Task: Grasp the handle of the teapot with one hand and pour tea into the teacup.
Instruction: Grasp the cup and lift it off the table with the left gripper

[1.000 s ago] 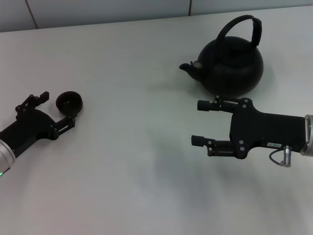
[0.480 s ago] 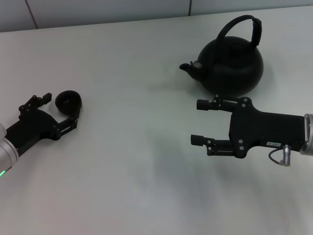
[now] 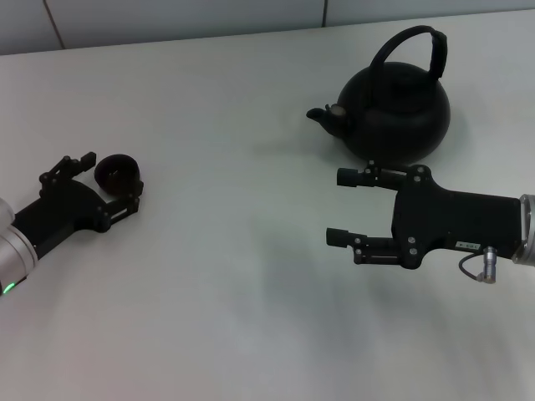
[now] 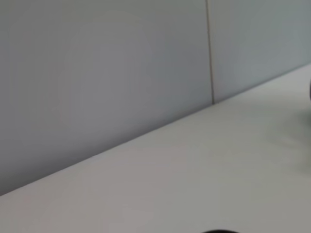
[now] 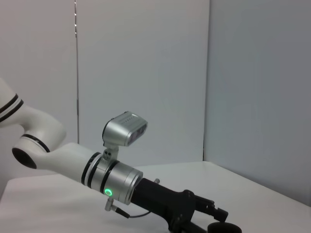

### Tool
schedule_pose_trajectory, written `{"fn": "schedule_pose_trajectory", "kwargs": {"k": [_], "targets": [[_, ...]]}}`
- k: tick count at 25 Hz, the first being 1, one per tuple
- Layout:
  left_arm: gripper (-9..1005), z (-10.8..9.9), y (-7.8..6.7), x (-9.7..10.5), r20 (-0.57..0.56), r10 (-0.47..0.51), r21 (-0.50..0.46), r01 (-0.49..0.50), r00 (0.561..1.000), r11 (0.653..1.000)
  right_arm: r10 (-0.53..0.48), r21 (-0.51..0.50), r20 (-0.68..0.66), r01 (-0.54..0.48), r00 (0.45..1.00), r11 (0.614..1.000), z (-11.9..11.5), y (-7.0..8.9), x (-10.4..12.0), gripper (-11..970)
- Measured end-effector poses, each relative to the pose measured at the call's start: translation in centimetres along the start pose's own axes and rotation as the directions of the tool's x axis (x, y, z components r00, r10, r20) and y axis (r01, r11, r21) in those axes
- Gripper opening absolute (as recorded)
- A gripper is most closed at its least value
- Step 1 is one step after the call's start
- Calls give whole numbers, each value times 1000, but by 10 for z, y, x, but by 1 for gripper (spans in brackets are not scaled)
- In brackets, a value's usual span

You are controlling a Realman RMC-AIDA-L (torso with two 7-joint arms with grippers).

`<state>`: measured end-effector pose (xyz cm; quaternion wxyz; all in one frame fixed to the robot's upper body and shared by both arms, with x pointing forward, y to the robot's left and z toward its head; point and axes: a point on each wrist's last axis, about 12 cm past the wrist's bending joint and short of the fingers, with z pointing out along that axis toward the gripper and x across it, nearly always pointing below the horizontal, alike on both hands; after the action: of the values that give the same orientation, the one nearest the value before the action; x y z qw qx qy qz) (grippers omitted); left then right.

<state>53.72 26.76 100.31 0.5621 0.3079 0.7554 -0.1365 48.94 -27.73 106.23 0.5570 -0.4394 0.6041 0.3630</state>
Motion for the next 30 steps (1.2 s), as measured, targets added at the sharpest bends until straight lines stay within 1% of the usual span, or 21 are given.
{"fn": "schedule_pose_trajectory", "kwargs": {"k": [16,24,30], "targets": [[677,2,2,-3,6,-3,-4,3,1000,1000,-1,7,-4,1,1000,1000,1,-1,0,763],[678,2,0,-5,21,3,13,-3,1000,1000,-3,23,-18,4,1000,1000,1,-3,2,764],[678,-1,-6,-11,87,-1,57,-4,996,998,-2,24,-19,3,1000,1000,0,-3,2,764]]}}
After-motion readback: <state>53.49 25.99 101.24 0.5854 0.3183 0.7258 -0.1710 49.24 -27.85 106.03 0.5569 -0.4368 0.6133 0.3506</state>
